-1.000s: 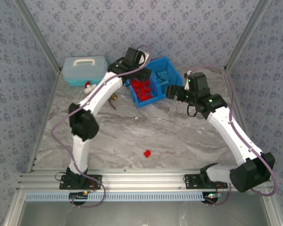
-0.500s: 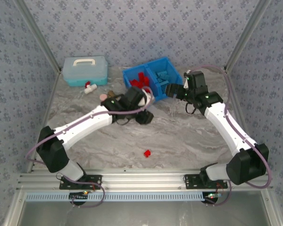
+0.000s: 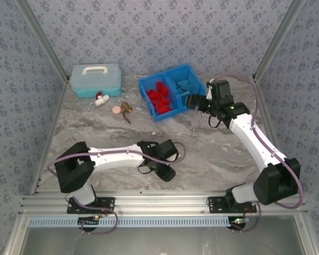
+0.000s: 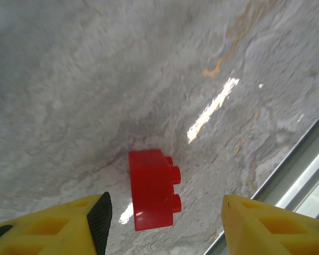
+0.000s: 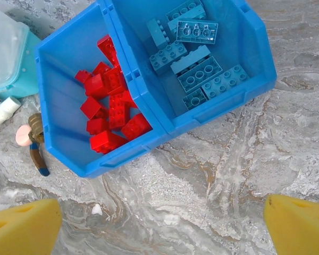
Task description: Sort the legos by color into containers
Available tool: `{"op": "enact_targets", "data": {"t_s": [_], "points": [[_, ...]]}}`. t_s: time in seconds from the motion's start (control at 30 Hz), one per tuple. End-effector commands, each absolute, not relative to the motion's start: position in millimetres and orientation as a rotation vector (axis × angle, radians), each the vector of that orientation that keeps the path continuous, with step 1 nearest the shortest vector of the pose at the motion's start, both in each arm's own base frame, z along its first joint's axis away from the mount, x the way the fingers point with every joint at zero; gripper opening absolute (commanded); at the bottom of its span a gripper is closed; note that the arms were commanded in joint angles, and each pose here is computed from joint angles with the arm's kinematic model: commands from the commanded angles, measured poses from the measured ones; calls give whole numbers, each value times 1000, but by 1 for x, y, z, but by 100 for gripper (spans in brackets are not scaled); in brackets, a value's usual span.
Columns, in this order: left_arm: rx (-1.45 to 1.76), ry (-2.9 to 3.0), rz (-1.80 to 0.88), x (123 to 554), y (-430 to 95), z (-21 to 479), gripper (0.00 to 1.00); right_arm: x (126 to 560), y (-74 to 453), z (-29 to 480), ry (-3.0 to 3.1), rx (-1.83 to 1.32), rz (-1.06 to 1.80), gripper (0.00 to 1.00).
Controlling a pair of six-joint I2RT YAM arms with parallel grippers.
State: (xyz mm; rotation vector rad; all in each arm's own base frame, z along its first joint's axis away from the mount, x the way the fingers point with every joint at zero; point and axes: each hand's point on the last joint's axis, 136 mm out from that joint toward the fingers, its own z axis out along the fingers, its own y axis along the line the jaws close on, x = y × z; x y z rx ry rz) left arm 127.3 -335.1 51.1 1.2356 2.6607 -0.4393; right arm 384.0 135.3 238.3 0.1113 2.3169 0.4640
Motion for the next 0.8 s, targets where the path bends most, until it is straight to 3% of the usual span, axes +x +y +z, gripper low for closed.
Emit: {"op": "enact_targets", "data": {"t_s": [0.0,0.13,0.4,0.6,0.77], "points": [[1245,2664,-403,127,-341,39,59,382,133,234,2330,131,471,100],[1251,2660,-369,130,-347,29,53,381,136,237,2325,132,500,100],[1211,2644,-378,134,-350,34,26,379,134,237,2325,137,497,100],[1130,2560,-461,151,-361,77,21,379,134,237,2326,141,507,100],[1032,2458,-392,213,-356,131,21,377,135,241,2316,136,516,100]]}}
